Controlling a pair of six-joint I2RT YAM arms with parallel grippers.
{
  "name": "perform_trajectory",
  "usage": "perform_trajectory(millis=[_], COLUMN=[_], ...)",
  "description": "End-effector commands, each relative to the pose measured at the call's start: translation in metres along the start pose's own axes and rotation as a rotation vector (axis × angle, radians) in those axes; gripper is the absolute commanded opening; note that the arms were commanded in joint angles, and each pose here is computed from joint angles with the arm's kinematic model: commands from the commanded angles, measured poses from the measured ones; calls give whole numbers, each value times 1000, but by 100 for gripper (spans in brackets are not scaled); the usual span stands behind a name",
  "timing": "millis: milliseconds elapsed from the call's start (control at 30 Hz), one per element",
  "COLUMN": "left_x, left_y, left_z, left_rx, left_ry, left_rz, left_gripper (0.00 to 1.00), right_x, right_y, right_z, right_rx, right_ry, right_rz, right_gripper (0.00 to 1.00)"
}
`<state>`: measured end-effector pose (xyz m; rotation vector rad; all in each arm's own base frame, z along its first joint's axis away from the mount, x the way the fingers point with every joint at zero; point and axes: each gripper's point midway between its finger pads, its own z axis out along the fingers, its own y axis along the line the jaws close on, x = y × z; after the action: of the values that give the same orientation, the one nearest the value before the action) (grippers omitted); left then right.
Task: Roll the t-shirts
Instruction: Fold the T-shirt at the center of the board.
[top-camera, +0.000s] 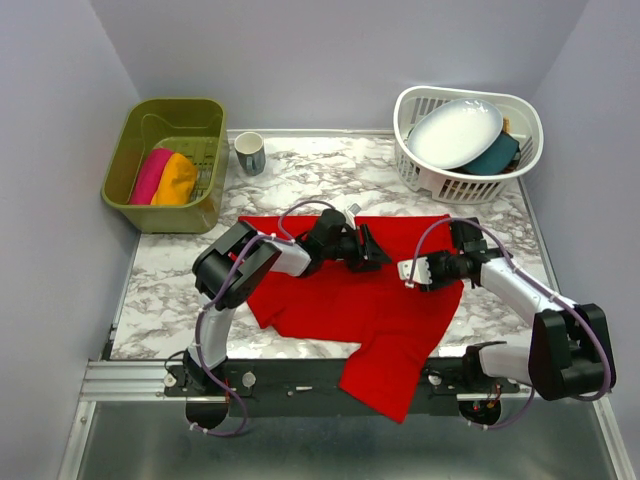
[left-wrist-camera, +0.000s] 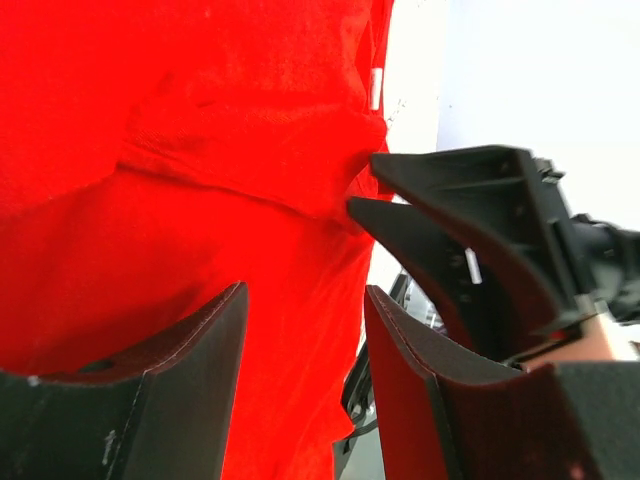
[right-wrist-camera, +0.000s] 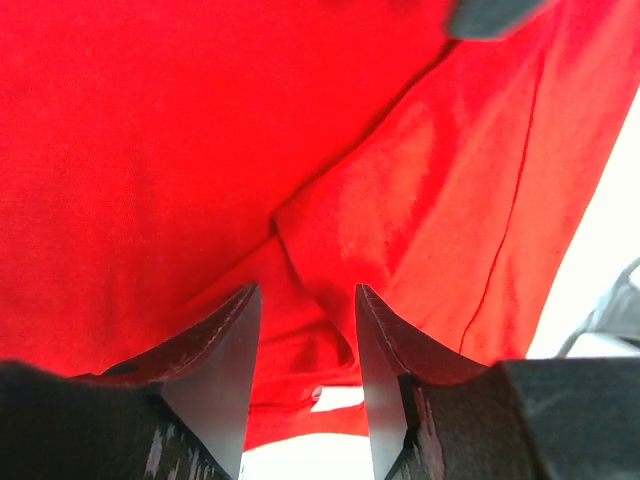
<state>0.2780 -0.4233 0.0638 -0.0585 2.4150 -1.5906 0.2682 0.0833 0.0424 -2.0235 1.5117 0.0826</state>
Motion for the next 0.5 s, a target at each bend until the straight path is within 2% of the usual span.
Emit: perform_trajectory(millis=[0, 467], left_x=[-1, 4], left_y=[-12, -8], left_z=[1, 6], left_rx=[23, 14], left_ry=[2, 12], left_rz=[36, 30], left_gripper=[59, 59], right_x=[2, 7], right_y=[-22, -41], right_z=[4, 11], right_rx=[116, 103], right_ry=[13, 10], right_rz=[-192, -126], right_gripper=[49, 41])
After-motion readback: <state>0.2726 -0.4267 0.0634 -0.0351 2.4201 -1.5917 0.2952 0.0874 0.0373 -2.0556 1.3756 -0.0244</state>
